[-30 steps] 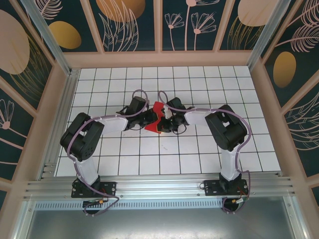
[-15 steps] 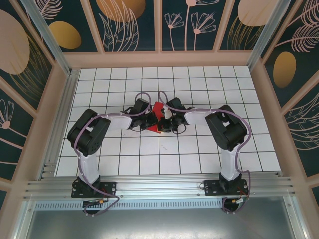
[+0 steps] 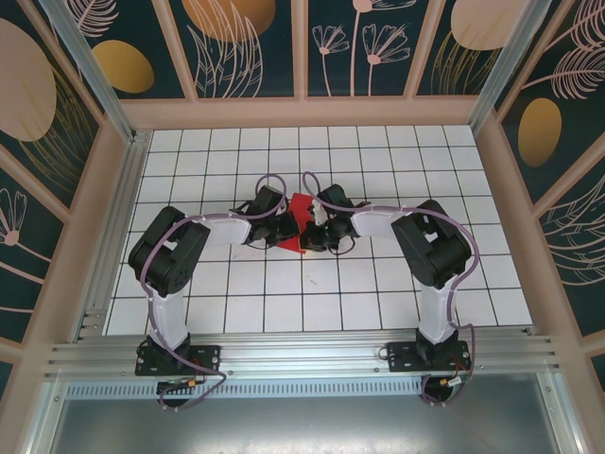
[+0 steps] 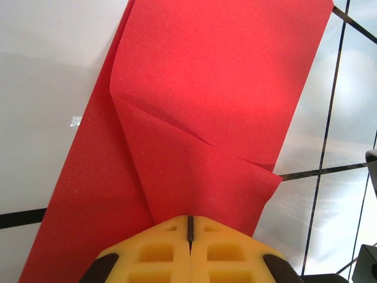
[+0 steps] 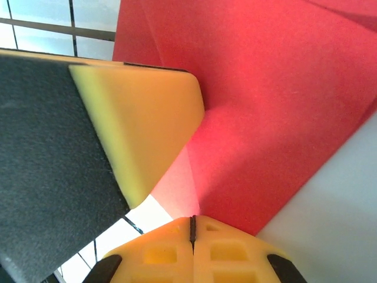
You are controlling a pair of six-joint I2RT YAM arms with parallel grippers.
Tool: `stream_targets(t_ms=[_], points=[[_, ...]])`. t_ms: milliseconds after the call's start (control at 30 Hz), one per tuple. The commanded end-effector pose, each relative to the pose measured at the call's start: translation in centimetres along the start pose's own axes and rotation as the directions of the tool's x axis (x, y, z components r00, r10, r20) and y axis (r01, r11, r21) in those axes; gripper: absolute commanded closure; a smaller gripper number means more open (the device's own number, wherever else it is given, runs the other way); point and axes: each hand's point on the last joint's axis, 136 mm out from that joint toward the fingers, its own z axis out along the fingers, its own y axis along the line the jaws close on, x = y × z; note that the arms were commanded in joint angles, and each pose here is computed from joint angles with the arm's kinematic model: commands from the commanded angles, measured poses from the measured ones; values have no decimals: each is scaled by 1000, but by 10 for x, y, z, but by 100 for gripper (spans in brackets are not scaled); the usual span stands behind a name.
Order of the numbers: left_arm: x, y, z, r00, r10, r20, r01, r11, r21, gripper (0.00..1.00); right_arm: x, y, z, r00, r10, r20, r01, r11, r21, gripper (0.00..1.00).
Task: Fold a paper plane with a square sheet of paper (pick it up from the middle)
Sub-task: Fold the triangle a second time at the center of the table.
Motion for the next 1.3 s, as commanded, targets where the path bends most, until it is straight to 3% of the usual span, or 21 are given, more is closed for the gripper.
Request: stream_targets(t_ms=[0,300,567,1000,1267], points=[[6,16,6,1000,-17,-13,16,998,-53,96,11,-14,-4,999,38,-14,-38,998,42,95],[-1,17,4,1000,-12,17,13,998,-69,96,35,-45,5,991,105,-80,-94,986,139,97],[-34,30,0,995,-15,94,27,992,-124,96,58,-72,6,983,136,-126,-102,964,244,98],[-61,71,5,991,-21,129,50,974,-221,96,66,-77,5,980,141,-137,-103,961,257,98],[-79,65,6,988,-6,153,42,973,-227,96,68,-77,7,980,142,-142,-103,961,256,98]])
